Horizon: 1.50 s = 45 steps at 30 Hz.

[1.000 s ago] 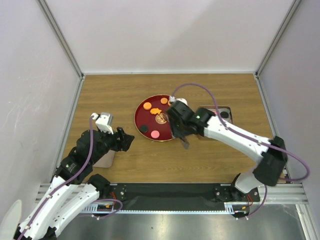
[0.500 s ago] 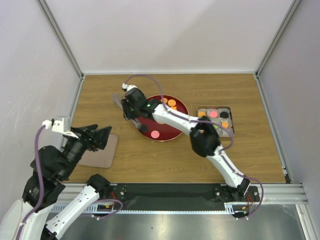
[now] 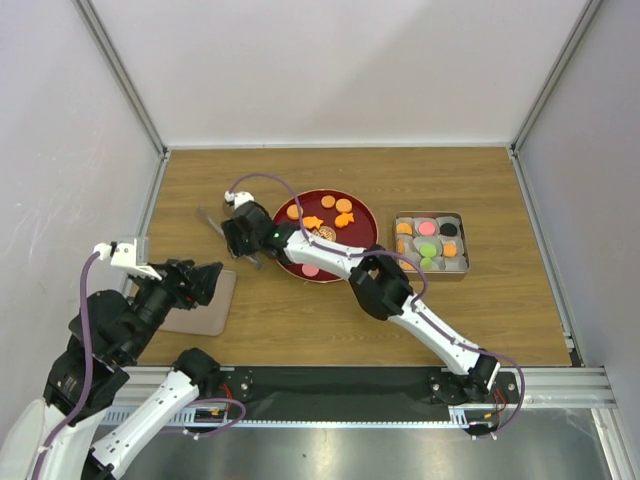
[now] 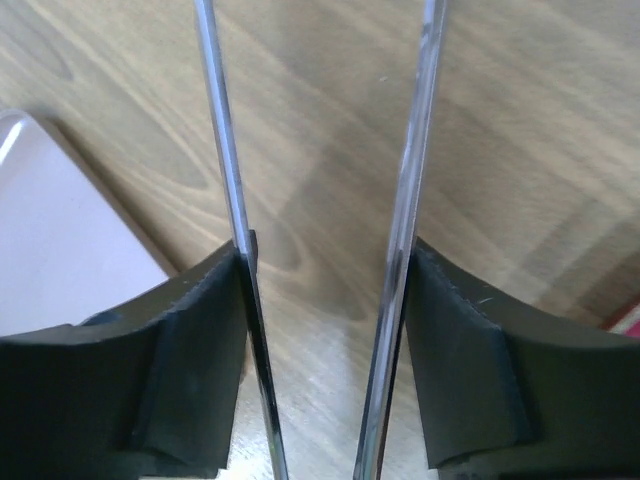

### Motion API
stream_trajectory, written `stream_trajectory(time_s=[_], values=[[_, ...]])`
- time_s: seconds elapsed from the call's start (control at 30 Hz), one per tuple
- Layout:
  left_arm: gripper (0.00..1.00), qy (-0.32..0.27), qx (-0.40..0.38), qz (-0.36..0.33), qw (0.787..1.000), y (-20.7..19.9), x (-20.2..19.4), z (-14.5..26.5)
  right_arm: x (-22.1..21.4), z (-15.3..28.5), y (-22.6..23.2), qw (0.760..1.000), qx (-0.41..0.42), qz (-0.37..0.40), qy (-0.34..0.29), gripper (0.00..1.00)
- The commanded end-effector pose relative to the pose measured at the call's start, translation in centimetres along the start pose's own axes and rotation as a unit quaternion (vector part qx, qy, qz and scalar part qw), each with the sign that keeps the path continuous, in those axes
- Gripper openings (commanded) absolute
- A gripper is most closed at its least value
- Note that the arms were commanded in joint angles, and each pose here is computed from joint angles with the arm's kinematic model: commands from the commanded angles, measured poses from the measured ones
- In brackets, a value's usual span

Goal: Pack the cookies

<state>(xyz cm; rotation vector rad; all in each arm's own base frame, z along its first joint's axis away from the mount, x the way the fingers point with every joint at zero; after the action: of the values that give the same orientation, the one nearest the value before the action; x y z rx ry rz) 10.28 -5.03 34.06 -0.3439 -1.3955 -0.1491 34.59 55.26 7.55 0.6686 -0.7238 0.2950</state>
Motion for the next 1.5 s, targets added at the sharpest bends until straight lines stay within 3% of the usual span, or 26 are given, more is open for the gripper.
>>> stream_trajectory(time_s=[0.0,0.17,0.47,0.73,0.83,0.87,0.93,0.97,1.03,1.1,1.33,1.47], values=[[0.74,0.004,0.007,-0.001,1.0,0.1,-0.2,-0.5,1.3,0.0,1.8,0.999,0.013,0.022,-0.045,0.63],[0.74,0.011,0.009,0.002,1.0,0.0,-0.7,-1.0,2.7,1.0,1.6,0.998,0.0,0.028,-0.061,0.74],[0.75,0.015,0.012,0.006,1.0,-0.1,-0.7,-1.4,6.9,3.7,2.9,0.994,0.014,0.029,-0.105,0.82],[0.75,0.016,0.03,0.009,0.999,0.2,-0.2,-1.8,14.2,12.1,6.5,0.982,0.07,0.012,-0.178,0.82],[0.75,0.022,0.041,0.011,0.999,0.3,-0.3,-2.3,15.4,14.3,5.4,0.982,0.053,-0.006,-0.183,0.82],[0.75,0.025,0.047,0.012,0.998,0.4,-0.5,-2.5,17.1,16.9,5.7,0.977,0.056,-0.016,-0.203,0.82],[0.76,0.039,0.055,0.011,0.998,0.4,-1.2,-3.3,16.4,17.7,3.4,0.98,0.034,-0.036,-0.194,0.81],[0.76,0.044,0.06,0.014,0.997,0.5,-1.5,-3.6,17.7,20.8,3.4,0.975,0.04,-0.046,-0.213,0.81],[0.76,0.063,0.073,0.014,0.995,0.6,-2.8,-4.8,16.5,22.0,1.0,0.976,0.017,-0.068,-0.205,0.81],[0.76,0.074,0.091,0.021,0.993,0.8,-3.7,-5.6,17.1,26.0,1.0,0.971,0.027,-0.082,-0.224,0.81],[0.76,0.124,0.164,0.068,0.976,1.6,-8.3,-8.5,11.9,32.5,-2.7,0.972,0.0,-0.108,-0.207,0.8],[0.76,0.151,0.213,0.09,0.961,2.3,-10.4,-9.6,7.3,34.1,-5.5,0.975,-0.018,-0.124,-0.185,0.8]])
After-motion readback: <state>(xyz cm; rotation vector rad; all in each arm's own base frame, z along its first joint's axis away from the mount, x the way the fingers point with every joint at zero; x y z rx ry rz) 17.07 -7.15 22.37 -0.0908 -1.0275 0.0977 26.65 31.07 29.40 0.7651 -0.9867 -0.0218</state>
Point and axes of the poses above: each gripper's point midway between its finger pads, its own z axis back along the fingers, its own y axis along the line the jaws close on, x = y × z, the point moved 5 cm from there along z, back along the fingers, and after that the axes turned 13 degrees about -z, right-handed, at the moved point
